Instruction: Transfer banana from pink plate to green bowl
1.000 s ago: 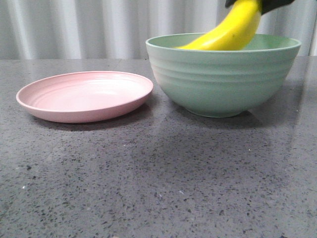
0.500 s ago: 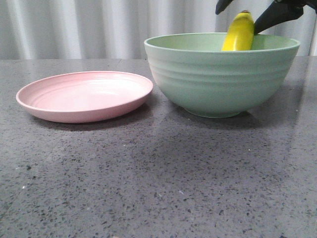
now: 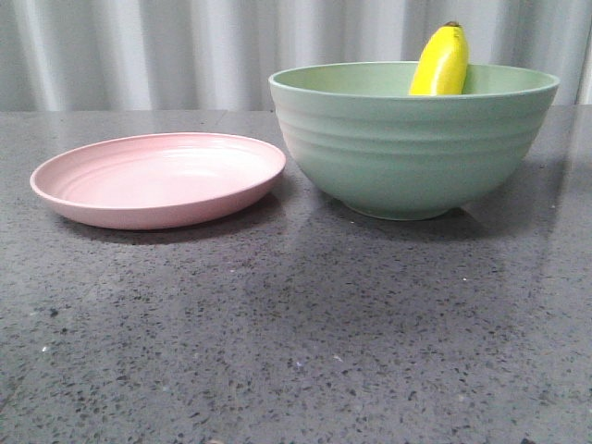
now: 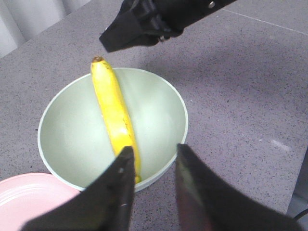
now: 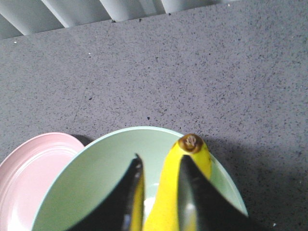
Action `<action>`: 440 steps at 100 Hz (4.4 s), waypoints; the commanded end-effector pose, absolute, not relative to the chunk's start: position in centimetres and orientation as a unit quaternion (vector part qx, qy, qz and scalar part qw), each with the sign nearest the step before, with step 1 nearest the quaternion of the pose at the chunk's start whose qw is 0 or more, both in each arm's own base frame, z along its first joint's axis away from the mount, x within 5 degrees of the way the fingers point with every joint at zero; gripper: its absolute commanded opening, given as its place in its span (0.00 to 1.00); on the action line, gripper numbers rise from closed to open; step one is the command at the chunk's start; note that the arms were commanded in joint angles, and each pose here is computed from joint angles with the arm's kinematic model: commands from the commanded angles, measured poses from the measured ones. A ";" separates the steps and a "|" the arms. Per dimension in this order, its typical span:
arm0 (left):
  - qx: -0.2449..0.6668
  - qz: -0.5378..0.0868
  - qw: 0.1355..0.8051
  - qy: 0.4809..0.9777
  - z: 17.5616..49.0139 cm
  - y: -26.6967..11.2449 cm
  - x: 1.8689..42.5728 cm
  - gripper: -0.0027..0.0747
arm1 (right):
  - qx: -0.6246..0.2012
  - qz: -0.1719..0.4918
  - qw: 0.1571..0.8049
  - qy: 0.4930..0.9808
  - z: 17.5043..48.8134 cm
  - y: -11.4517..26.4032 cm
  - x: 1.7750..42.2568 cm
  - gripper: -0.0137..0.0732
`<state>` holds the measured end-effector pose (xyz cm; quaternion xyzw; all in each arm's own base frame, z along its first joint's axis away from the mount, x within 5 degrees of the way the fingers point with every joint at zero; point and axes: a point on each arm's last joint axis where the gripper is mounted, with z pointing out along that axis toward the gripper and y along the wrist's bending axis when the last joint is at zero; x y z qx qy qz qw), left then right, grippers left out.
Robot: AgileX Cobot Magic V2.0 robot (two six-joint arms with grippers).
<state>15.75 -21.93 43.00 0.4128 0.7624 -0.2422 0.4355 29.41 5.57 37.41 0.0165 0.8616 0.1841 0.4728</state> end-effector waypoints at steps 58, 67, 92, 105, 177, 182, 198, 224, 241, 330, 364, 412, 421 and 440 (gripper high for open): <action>0.365 -0.292 0.541 0.699 42.5 -18.4 13.2 0.01 | -0.028 0.145 0.600 0.786 41.5 4.1 21.9 0.08; 0.356 -0.298 0.561 0.685 41.7 -17.1 12.3 0.01 | -0.022 0.143 0.618 0.773 41.2 3.8 20.3 0.08; 0.328 -0.314 0.613 0.647 38.0 -13.4 9.8 0.01 | -0.018 0.117 0.667 0.735 38.6 2.7 16.0 0.08; 0.317 -0.320 0.632 0.631 35.9 -11.5 8.5 0.01 | -0.019 0.105 0.687 0.719 36.9 2.2 13.7 0.08; 0.296 -0.334 0.666 0.597 28.9 -6.6 5.0 0.01 | -0.039 0.111 0.763 0.636 31.1 1.1 3.3 0.08; 0.296 -0.334 0.666 0.597 28.9 -6.6 5.0 0.01 | -0.039 0.111 0.764 0.635 31.1 1.1 3.2 0.08; 0.296 -0.334 0.666 0.597 28.9 -6.6 5.0 0.01 | -0.039 0.111 0.764 0.635 31.1 1.1 3.2 0.08; 0.296 -0.334 0.666 0.597 28.9 -6.6 5.0 0.01 | -0.039 0.111 0.764 0.635 31.1 1.1 3.2 0.08; 0.296 -0.334 0.666 0.597 28.9 -6.6 5.0 0.01 | -0.039 0.111 0.764 0.635 31.1 1.1 3.2 0.08; 0.140 -0.104 0.788 0.590 24.7 -2.5 6.6 0.01 | -0.039 0.111 0.764 0.635 31.1 1.1 3.2 0.08; 0.045 0.020 0.806 0.590 22.8 -0.3 5.0 0.01 | -0.039 0.111 0.764 0.635 31.1 1.1 3.2 0.08; 0.038 0.016 0.655 0.755 18.8 -0.2 5.3 0.01 | -0.039 0.111 0.763 0.635 31.1 1.1 3.2 0.08; 0.035 0.012 0.651 0.759 18.7 -0.2 5.3 0.01 | -0.039 0.111 0.763 0.635 31.1 1.1 3.2 0.08; 0.035 0.012 0.653 0.757 18.8 -0.2 5.3 0.01 | -0.039 0.111 0.763 0.635 31.1 1.1 3.2 0.08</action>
